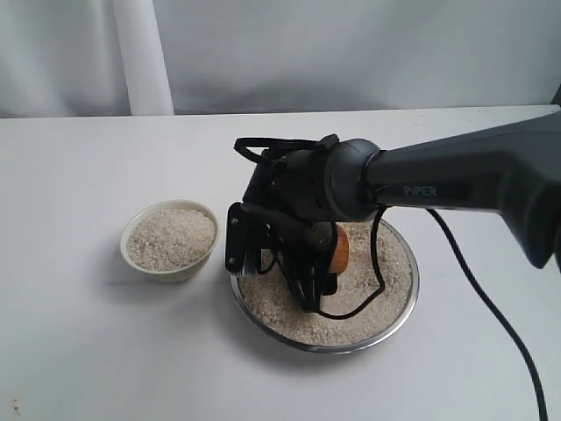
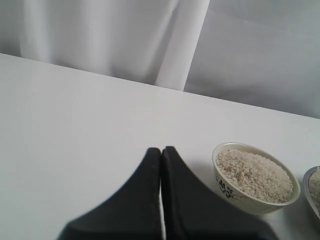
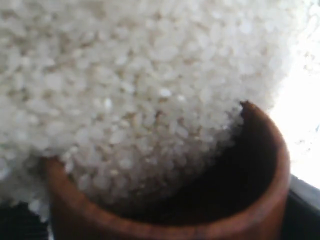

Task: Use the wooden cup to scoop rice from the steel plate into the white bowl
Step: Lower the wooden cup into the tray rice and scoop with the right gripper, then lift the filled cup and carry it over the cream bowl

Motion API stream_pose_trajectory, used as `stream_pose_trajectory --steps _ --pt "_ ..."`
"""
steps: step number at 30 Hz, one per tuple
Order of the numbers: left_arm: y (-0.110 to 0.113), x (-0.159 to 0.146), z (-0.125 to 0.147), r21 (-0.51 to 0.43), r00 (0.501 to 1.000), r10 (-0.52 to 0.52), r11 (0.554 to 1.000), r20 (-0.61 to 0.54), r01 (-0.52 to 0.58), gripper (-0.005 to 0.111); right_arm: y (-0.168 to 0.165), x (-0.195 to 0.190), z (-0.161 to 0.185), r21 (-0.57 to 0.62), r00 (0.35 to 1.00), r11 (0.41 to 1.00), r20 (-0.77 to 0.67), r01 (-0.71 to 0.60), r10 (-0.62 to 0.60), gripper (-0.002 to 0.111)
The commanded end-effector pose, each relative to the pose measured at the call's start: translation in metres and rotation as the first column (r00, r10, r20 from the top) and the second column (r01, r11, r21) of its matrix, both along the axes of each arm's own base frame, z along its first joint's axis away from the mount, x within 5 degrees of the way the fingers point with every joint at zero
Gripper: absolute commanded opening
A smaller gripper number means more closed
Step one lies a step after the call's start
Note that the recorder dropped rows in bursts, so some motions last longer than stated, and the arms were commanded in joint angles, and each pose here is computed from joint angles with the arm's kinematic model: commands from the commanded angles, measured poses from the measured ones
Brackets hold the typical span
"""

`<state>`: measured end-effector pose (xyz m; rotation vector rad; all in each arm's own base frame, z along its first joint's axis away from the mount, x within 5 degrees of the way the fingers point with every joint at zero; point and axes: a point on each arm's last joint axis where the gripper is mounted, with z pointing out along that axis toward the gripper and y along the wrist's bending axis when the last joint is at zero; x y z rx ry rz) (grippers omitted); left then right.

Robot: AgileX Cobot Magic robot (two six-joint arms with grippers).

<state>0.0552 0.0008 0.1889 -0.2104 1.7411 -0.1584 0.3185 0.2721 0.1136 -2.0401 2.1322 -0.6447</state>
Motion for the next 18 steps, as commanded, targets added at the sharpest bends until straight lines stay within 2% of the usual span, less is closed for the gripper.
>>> stream_pose_trajectory --steps 1,7,13,14,17,18 --pt "0.000 0.000 0.000 -0.007 1.000 -0.006 1.000 0.002 0.006 0.000 0.003 0.000 -0.026 0.124 0.995 0.988 -0.059 0.087 -0.080 0.000" --pt "0.000 0.000 0.000 -0.007 1.000 -0.006 1.000 0.002 0.006 0.000 0.003 -0.004 -0.021 0.206 0.997 0.976 -0.044 0.071 -0.063 0.000" --pt "0.000 0.000 0.000 -0.007 1.000 -0.006 1.000 0.002 0.006 0.000 -0.025 -0.011 -0.021 0.307 0.992 0.943 -0.044 0.129 -0.122 0.000" --pt "0.000 0.000 0.000 -0.007 1.000 -0.006 1.000 0.002 0.006 0.000 -0.031 -0.011 -0.021 0.341 0.990 0.929 -0.046 0.144 -0.137 0.000" --pt "0.000 0.000 0.000 -0.007 1.000 -0.006 1.000 0.002 0.006 0.000 -0.050 -0.016 -0.012 0.522 0.982 0.836 -0.020 0.171 -0.189 0.000" --pt "0.000 0.000 0.000 -0.007 1.000 -0.006 1.000 0.002 0.006 0.000 -0.054 -0.017 -0.011 0.542 0.980 0.822 -0.015 0.175 -0.199 0.000"
